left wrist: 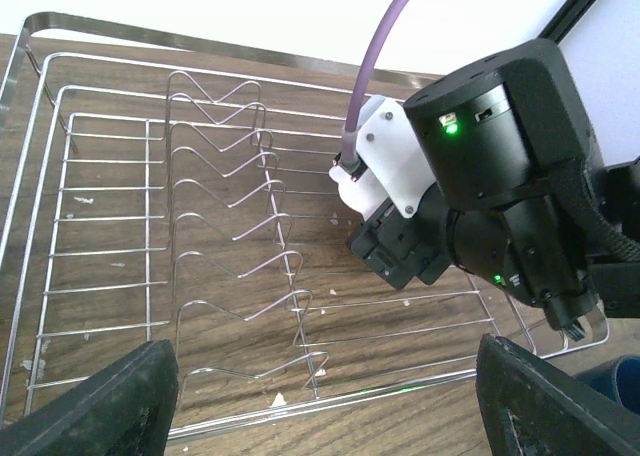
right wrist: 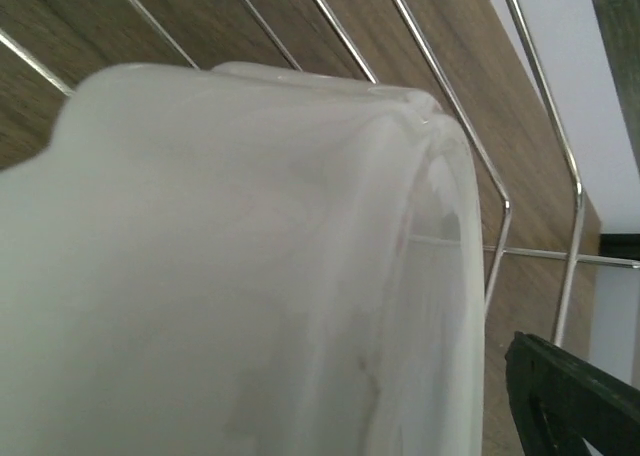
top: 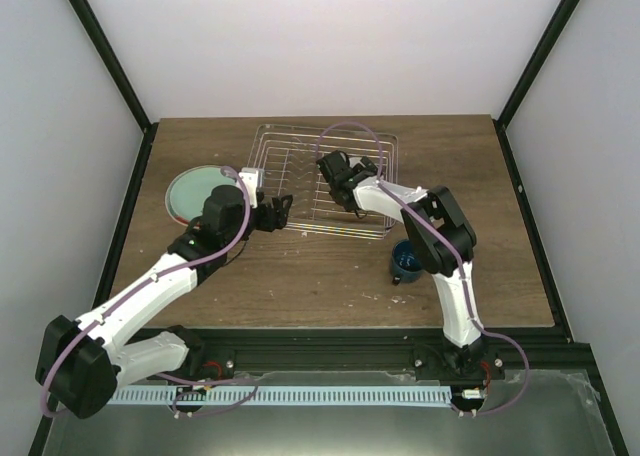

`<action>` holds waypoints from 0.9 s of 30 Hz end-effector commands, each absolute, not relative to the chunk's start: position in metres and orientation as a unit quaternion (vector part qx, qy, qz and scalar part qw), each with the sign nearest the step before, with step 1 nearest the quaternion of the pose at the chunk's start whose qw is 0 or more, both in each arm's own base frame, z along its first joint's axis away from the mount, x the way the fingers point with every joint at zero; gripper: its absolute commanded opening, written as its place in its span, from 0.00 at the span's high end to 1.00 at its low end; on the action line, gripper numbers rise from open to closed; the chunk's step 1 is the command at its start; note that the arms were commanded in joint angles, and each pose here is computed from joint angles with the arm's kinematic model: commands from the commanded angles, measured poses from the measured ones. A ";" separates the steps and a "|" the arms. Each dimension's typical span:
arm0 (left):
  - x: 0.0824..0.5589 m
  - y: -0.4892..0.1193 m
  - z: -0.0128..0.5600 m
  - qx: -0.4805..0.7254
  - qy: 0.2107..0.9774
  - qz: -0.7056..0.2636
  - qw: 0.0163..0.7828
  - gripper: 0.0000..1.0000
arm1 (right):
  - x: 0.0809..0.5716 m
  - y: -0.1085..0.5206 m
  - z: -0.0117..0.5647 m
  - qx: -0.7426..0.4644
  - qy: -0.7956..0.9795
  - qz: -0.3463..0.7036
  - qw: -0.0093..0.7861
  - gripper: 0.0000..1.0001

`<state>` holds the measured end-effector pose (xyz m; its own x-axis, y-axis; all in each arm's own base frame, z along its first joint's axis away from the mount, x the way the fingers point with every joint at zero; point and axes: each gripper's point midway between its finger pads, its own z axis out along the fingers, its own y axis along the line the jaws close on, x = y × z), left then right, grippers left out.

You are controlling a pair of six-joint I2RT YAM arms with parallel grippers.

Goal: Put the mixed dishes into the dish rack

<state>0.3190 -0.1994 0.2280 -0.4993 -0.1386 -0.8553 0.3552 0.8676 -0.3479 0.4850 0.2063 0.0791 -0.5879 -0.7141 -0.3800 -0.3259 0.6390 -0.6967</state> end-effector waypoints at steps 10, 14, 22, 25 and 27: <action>0.320 -0.204 0.225 0.064 0.834 -0.259 0.482 0.17 | 0.463 0.237 0.121 -0.305 0.870 -0.168 0.350 0.00; 0.319 -0.202 0.226 0.065 0.835 -0.255 0.482 0.17 | 0.459 0.236 0.123 -0.296 0.874 -0.160 0.350 0.00; 0.318 -0.195 0.221 0.058 0.843 -0.239 0.479 0.16 | 0.442 0.242 0.148 -0.288 0.878 -0.101 0.369 0.00; 0.317 -0.195 0.221 0.058 0.843 -0.241 0.477 0.16 | 0.433 0.245 0.154 -0.289 0.882 -0.078 0.363 0.00; 0.317 -0.195 0.220 0.056 0.844 -0.240 0.477 0.16 | 0.427 0.245 0.156 -0.289 0.885 -0.066 0.358 0.00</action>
<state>0.3158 -0.1975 0.2093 -0.5541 -0.1122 -0.8249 0.3310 0.8795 -0.3419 0.4409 0.2371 0.1419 -0.5709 -0.5933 -0.5675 -0.4386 0.8047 -0.4000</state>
